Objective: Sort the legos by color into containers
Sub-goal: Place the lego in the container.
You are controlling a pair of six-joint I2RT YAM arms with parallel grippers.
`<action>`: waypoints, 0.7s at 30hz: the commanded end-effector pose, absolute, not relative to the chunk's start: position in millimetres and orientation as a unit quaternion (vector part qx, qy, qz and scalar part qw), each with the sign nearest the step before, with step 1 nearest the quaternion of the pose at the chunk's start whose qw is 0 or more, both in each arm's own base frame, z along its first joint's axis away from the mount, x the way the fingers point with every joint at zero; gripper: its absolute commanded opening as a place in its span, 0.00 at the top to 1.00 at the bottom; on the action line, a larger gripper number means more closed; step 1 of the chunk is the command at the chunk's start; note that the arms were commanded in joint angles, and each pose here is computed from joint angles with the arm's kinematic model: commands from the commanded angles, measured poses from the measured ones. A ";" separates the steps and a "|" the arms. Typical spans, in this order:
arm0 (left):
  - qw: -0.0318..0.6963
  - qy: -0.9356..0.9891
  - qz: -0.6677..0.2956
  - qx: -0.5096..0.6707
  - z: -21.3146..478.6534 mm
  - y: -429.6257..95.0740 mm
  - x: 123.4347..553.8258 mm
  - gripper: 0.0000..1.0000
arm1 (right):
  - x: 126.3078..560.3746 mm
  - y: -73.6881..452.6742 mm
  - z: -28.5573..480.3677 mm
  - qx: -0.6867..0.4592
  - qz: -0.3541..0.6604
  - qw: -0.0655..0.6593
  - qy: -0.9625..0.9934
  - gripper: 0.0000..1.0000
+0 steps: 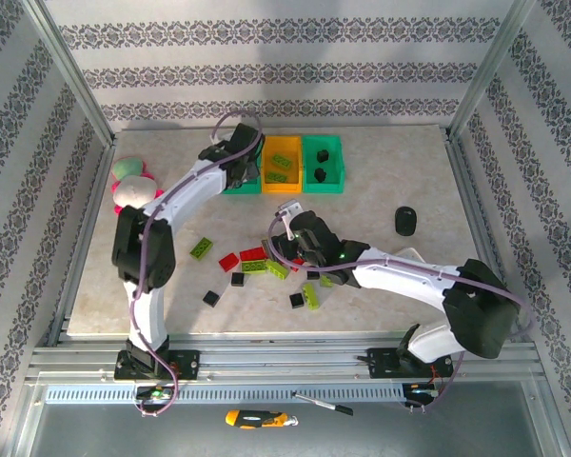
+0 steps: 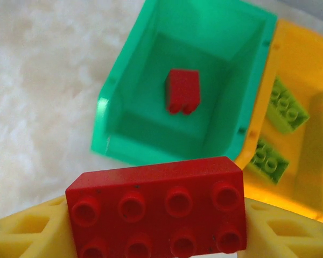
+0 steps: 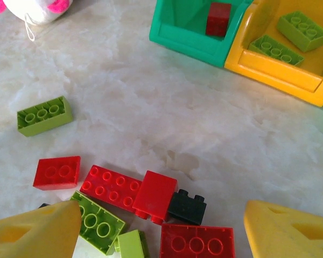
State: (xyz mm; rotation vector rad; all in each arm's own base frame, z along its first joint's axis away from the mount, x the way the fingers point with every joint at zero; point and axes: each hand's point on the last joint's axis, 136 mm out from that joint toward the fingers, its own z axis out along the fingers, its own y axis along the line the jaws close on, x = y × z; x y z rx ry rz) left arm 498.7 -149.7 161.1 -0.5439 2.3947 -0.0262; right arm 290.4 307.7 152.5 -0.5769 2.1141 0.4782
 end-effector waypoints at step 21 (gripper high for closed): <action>0.282 0.940 0.014 -0.190 121.9 -138.4 568.9 0.20 | 288.8 274.4 162.8 -0.193 0.184 0.457 0.849 0.21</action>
